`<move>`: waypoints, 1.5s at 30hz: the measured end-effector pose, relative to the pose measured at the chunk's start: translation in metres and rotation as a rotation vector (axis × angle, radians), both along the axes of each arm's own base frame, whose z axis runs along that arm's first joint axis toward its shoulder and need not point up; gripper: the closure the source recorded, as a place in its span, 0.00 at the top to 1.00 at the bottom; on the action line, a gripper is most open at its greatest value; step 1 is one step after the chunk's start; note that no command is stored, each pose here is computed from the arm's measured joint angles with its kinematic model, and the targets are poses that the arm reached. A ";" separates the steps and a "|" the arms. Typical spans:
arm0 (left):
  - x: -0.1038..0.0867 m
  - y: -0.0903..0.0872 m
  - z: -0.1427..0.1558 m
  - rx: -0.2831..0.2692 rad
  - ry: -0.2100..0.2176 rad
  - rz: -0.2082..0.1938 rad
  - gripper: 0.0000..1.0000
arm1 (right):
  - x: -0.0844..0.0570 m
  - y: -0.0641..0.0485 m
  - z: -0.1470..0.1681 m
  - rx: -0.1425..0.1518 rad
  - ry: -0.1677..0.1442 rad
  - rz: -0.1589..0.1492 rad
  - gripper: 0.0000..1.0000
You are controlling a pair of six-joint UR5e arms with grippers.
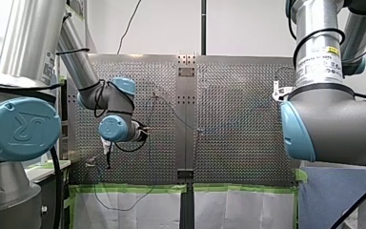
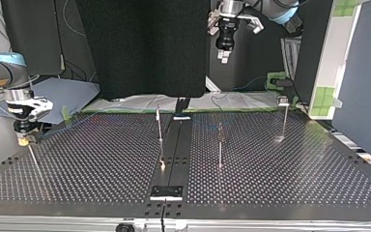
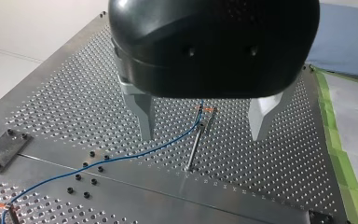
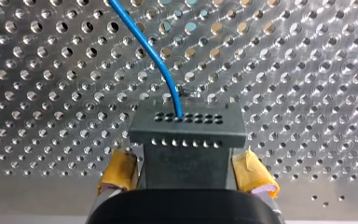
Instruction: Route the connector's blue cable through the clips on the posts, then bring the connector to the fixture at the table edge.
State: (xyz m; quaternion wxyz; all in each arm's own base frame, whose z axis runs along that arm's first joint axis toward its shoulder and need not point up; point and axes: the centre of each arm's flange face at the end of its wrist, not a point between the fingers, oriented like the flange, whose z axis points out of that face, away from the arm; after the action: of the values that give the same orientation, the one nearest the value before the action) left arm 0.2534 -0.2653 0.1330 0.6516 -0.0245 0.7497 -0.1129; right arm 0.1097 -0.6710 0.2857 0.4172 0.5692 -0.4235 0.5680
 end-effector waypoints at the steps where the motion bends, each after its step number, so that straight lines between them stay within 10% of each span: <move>1: 0.000 0.000 0.000 0.000 0.000 0.000 1.00 | 0.000 0.000 0.000 0.000 -0.001 -0.005 1.00; 17: 0.000 0.000 0.000 0.000 0.000 0.001 1.00 | -0.008 -0.003 0.000 -0.001 -0.009 -0.079 1.00; 45: 0.001 0.003 -0.001 0.043 0.007 0.004 1.00 | -0.006 0.001 0.002 0.013 0.000 -0.110 1.00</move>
State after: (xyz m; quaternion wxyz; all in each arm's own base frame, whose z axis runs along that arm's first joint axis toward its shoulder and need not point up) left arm 0.2547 -0.2624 0.1321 0.6495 -0.0123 0.7543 -0.0953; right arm 0.1041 -0.6704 0.2877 0.4442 0.5477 -0.4578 0.5415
